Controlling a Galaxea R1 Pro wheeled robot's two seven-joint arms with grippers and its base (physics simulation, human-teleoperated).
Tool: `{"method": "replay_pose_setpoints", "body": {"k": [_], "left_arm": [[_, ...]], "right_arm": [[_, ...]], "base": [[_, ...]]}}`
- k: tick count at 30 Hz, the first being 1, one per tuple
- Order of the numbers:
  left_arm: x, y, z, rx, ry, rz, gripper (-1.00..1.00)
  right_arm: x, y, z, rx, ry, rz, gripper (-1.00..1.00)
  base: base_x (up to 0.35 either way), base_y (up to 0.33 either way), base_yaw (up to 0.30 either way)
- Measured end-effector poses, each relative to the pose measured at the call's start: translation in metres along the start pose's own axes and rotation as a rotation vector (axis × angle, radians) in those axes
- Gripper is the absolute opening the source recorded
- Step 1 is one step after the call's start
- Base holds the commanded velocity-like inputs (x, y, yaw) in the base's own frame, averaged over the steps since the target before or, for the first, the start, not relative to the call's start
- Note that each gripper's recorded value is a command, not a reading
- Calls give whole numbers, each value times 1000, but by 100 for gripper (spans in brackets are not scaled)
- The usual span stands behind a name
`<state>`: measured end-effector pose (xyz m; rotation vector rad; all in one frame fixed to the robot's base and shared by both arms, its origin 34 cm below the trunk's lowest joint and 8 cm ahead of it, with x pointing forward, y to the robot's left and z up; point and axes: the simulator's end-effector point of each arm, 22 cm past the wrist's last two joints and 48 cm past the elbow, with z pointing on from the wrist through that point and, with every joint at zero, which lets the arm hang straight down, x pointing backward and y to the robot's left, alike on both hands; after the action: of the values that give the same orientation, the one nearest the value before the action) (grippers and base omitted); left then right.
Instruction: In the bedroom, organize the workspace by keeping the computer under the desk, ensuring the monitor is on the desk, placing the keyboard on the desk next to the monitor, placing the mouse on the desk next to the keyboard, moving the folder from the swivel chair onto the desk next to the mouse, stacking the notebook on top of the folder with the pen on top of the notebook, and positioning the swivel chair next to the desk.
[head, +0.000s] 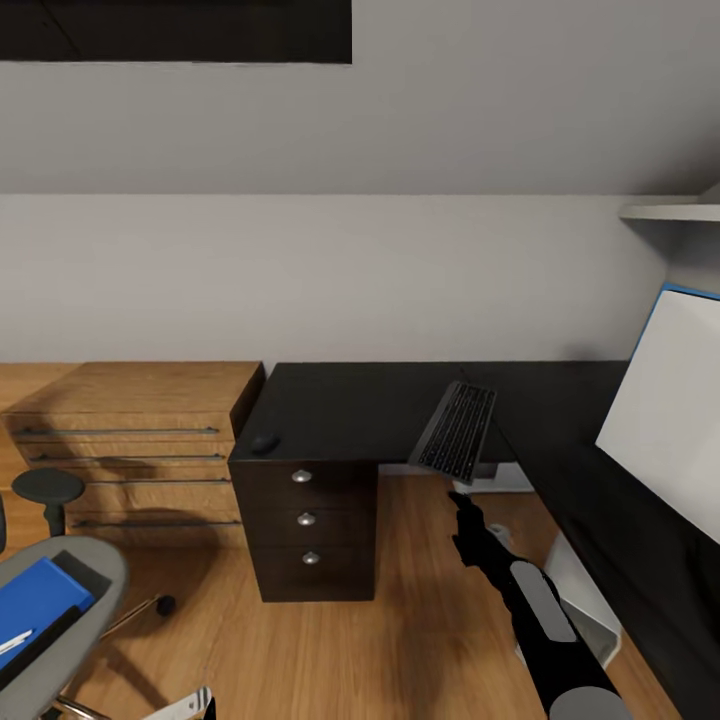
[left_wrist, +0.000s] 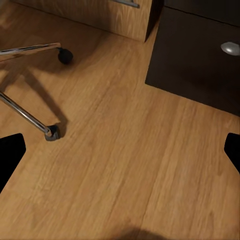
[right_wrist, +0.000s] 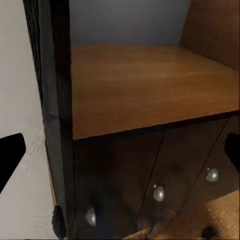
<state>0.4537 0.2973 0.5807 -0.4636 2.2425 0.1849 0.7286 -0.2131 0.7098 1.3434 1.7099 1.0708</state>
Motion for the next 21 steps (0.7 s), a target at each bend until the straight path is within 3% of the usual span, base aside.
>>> {"method": "replay_pose_setpoints", "body": {"k": [3,8,21], "left_arm": [[5,0,3,0,0,0,100],[12,1,9,0,-1,0,100],[34,3,23,-2,1,1,100]], "right_arm": [[9,1,1,-26,52,72,100],[9,-3,3,-45,65,98,100],[-5,-13,7,-108,51,68,100]], "base": [[0,0,0],[0,0,0],[0,0,0]]}}
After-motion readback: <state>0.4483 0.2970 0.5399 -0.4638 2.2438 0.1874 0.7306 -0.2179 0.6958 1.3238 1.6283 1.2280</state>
